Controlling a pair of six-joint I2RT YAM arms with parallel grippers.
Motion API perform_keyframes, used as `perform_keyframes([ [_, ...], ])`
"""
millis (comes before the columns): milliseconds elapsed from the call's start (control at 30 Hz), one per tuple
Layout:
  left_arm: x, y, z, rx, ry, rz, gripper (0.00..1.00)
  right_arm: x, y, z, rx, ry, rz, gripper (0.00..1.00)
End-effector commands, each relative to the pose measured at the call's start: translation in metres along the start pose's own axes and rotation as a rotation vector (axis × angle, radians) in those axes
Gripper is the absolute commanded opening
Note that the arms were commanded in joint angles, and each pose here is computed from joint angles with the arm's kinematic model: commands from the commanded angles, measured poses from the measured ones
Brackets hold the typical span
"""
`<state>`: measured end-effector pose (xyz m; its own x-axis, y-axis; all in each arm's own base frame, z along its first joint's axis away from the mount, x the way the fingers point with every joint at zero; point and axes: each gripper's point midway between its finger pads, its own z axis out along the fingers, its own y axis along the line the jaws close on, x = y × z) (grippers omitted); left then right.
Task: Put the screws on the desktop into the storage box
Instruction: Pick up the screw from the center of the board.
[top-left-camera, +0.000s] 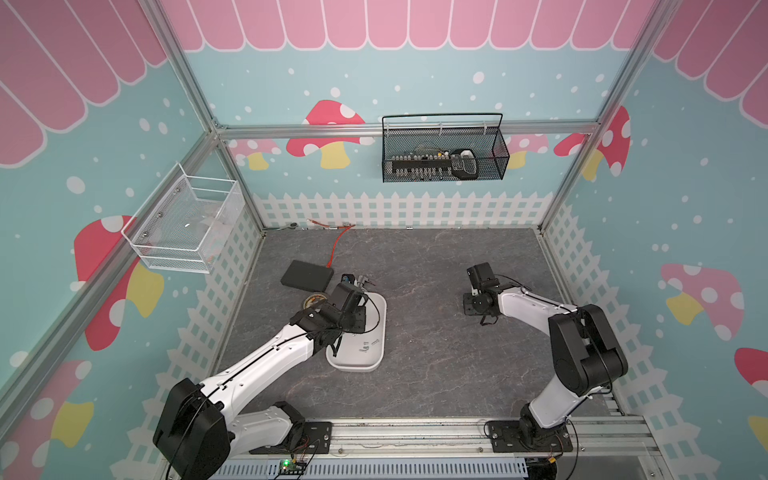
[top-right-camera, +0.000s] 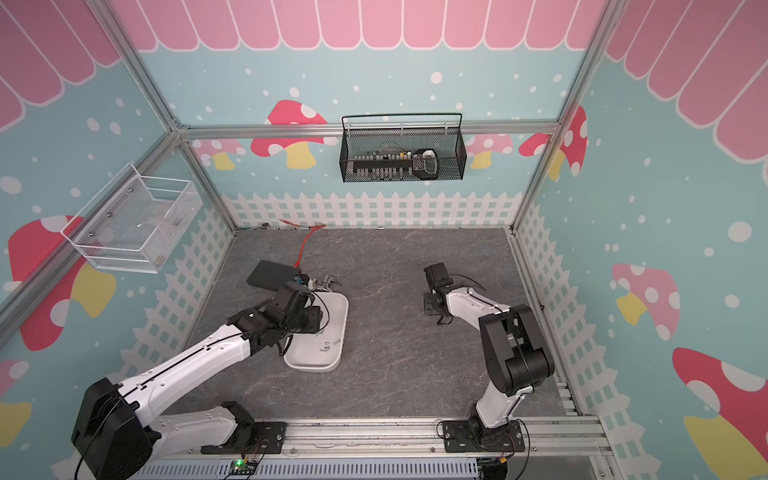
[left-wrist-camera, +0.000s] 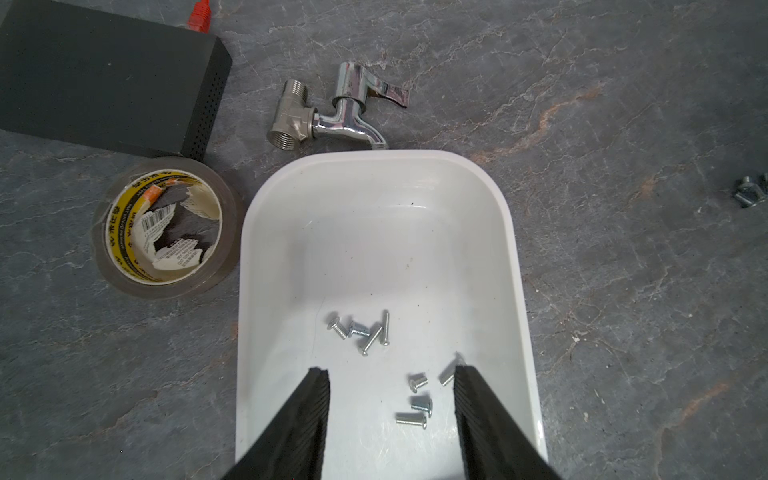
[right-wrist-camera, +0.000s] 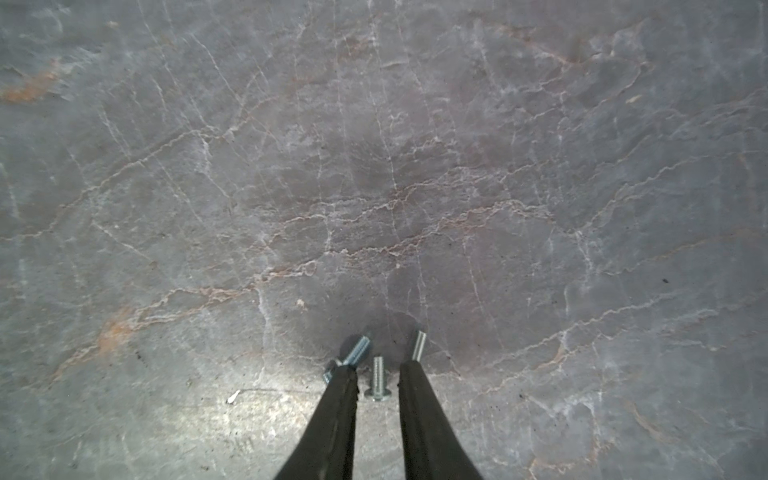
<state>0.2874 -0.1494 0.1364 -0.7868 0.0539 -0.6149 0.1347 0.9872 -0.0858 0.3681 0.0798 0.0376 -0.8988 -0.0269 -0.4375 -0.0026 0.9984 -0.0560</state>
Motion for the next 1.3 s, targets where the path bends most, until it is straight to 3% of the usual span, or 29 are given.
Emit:
perform_keyframes([
  [0,0.008,0.000,0.003,0.001,0.027,0.019,0.52,0.002,-0.002,0.005,-0.005,0.029,-0.003,0.23],
  [967,0.011,-0.001,0.007,-0.002,0.044,0.028,0.52,0.034,0.000,0.019,-0.030,0.124,-0.008,0.26],
  [1267,0.011,-0.001,0.007,0.001,0.045,0.028,0.52,0.041,-0.003,0.014,-0.026,0.129,0.006,0.21],
])
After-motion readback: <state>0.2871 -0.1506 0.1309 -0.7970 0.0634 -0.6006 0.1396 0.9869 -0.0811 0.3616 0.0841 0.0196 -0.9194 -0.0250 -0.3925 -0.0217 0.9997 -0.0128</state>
